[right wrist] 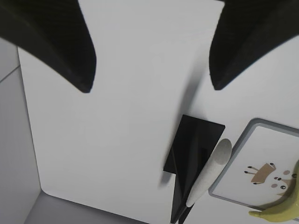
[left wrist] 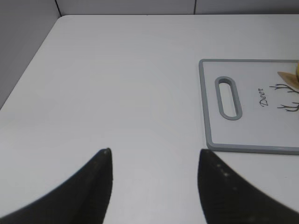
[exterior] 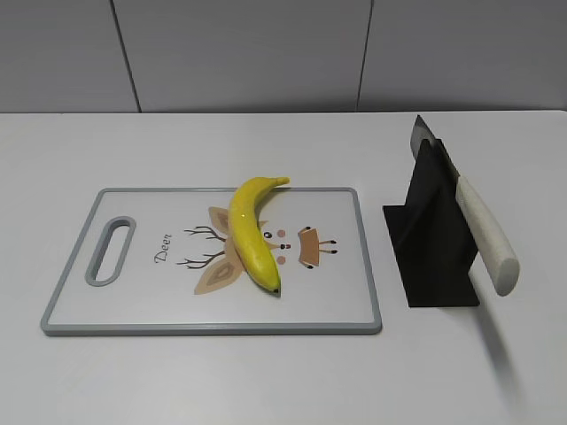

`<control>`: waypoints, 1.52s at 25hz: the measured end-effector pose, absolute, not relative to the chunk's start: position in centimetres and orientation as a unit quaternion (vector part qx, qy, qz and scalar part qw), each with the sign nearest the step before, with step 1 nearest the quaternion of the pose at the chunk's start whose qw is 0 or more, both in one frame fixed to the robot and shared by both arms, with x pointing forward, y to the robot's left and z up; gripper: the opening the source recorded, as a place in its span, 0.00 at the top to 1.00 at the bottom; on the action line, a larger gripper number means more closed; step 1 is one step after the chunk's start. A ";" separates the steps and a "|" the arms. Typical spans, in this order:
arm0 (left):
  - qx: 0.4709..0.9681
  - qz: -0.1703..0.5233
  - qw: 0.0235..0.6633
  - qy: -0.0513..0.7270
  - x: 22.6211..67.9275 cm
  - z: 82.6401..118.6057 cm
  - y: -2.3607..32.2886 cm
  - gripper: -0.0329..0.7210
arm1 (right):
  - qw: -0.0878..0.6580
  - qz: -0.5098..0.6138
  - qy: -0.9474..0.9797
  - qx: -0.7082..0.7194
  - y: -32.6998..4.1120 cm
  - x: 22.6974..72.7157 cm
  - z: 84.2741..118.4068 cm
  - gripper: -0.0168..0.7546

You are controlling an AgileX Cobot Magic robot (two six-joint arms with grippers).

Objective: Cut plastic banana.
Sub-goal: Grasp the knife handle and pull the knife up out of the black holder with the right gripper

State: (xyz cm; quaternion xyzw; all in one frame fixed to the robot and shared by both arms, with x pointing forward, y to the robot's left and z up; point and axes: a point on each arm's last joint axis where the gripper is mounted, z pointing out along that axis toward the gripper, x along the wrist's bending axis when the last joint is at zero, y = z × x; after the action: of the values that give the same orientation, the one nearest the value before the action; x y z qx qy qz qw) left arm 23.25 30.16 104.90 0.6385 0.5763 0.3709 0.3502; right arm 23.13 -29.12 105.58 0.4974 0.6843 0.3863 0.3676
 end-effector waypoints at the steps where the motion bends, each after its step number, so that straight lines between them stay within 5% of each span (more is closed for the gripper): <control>1: 0.638 0.371 0.350 0.576 23.2 104.9 30.2 0.20 | 0.368 0.386 0.684 0.497 -29.1 23.1 105.6 0.22; 24: 0.638 0.371 0.350 0.576 23.2 104.9 30.2 0.23 | 0.368 0.387 0.684 0.498 -29.1 23.3 106.5 0.22; 38: 0.638 0.371 0.350 0.576 23.2 104.9 30.2 0.23 | 0.194 0.278 0.704 0.624 -28.3 31.3 112.0 0.22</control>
State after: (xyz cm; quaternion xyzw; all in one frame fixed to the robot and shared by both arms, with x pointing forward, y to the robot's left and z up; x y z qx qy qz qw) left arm 23.25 30.16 104.90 0.6385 0.5763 0.3709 0.3502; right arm 31.31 -28.34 111.96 0.6237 0.7044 0.2780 0.1937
